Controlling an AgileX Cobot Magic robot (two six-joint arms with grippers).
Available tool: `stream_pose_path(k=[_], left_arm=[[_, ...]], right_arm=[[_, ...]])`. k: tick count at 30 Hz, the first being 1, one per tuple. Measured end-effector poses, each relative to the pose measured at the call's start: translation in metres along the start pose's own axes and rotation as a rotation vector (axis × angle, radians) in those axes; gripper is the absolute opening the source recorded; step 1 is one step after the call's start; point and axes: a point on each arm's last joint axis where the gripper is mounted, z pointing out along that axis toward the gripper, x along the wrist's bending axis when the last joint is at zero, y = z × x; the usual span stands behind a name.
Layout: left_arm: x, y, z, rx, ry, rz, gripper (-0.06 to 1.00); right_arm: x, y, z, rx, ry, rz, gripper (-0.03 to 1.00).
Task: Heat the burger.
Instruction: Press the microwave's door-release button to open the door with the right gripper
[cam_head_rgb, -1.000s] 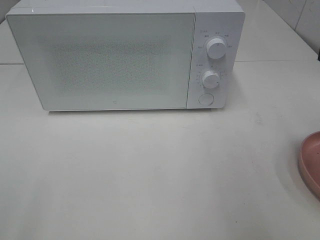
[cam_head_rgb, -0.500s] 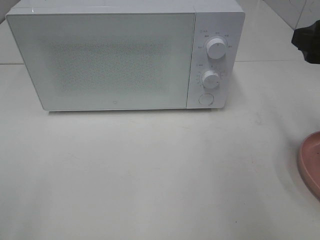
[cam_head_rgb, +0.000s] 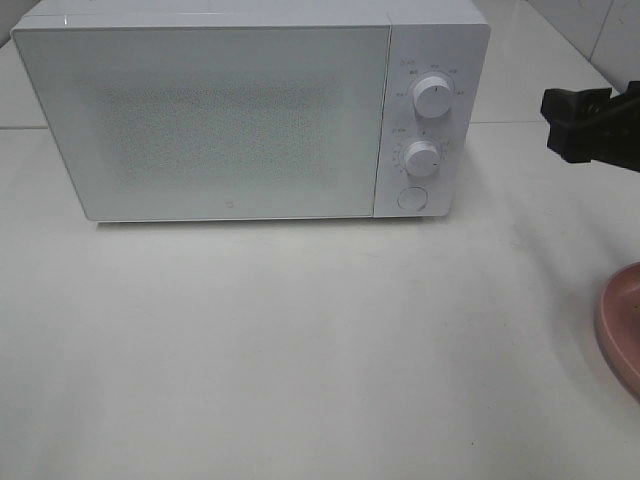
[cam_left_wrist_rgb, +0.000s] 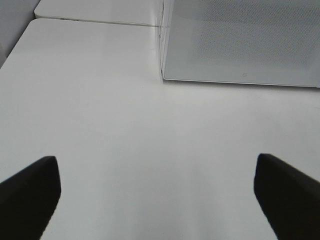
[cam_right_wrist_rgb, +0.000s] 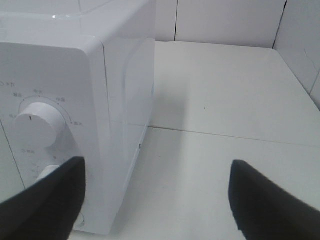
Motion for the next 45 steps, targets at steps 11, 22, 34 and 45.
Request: stream_pose_path(k=[11, 22, 34, 45], left_arm=[[0.000, 0.000, 0.000, 0.000, 0.000, 0.000, 0.97], [0.000, 0.000, 0.000, 0.000, 0.000, 0.000, 0.97], [0.000, 0.000, 0.000, 0.000, 0.000, 0.000, 0.97], [0.000, 0.000, 0.000, 0.000, 0.000, 0.000, 0.97]], right_arm=[[0.018, -0.046, -0.002, -0.058, -0.069, -0.056, 0.76], [0.057, -0.083, 0.002, 0.044, -0.068, -0.081, 0.76], [0.090, -0.094, -0.007, 0.078, -0.026, -0.017, 0.76], [0.089, -0.094, -0.007, 0.066, -0.058, 0.521, 0.58]])
